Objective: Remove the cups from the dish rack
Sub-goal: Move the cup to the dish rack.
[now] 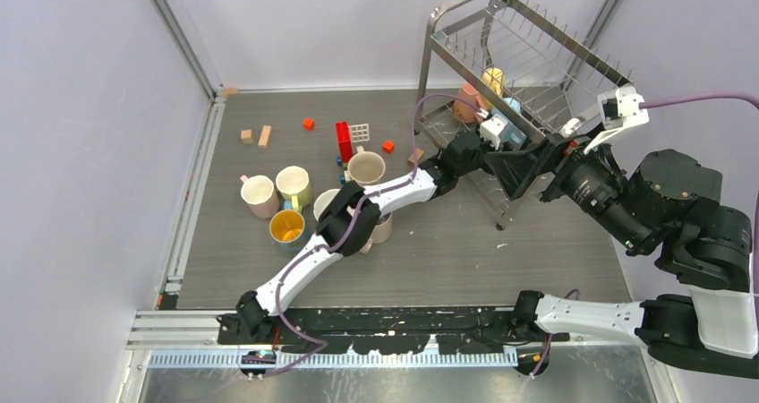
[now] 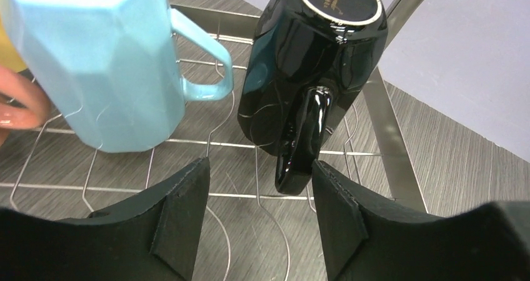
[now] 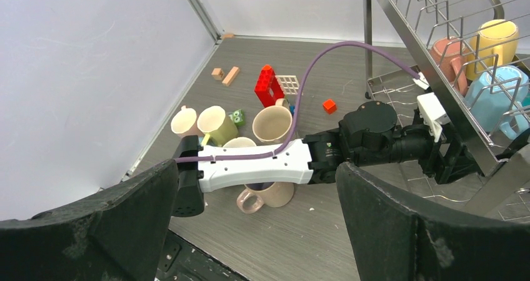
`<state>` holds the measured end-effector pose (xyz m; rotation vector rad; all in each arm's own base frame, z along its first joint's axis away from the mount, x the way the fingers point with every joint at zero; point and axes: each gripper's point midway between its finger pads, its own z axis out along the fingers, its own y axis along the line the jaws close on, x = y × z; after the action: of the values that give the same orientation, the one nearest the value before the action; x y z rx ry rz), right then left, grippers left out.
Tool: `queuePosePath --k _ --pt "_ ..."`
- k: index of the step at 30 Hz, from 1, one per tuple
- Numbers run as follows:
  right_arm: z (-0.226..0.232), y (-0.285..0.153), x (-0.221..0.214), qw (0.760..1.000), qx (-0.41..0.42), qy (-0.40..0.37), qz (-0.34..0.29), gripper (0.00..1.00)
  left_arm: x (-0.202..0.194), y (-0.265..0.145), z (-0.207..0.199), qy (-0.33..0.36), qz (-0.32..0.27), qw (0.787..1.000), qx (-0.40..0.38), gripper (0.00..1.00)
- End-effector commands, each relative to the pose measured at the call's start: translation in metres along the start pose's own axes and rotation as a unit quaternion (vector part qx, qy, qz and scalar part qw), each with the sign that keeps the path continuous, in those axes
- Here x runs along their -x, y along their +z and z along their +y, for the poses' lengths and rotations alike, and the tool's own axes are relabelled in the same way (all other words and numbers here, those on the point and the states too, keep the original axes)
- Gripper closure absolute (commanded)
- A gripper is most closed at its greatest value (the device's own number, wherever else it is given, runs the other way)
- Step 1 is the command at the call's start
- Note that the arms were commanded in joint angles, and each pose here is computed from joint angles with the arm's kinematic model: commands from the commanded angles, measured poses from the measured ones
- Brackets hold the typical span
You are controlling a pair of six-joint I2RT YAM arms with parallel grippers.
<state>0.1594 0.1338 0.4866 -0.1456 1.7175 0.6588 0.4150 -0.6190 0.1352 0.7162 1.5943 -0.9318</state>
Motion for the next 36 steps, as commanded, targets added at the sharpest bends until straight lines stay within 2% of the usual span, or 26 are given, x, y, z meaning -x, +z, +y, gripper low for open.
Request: queuePosePath --k 1,12,18,36 --pt "0.001 -0.003 0.005 1.0 0.006 0.003 -0.01 0.0 0.02 0.011 -0.011 0.02 -0.029 0.999 -0.026 0.39" --pt "-0.005 -0.003 0.001 1.0 -0.002 -0.007 -0.01 0.0 0.005 0.02 -0.014 0.007 -0.026 0.999 -0.04 0.46" --pt "-0.005 -0.001 -0.001 1.0 -0.001 -0.01 -0.009 0.0 0.017 0.013 -0.022 0.0 -0.043 0.997 -0.056 0.47" --pt "-0.004 0.001 -0.005 1.0 -0.001 -0.015 -0.003 0.0 0.016 0.027 -0.028 -0.013 -0.07 0.996 -0.06 0.46"
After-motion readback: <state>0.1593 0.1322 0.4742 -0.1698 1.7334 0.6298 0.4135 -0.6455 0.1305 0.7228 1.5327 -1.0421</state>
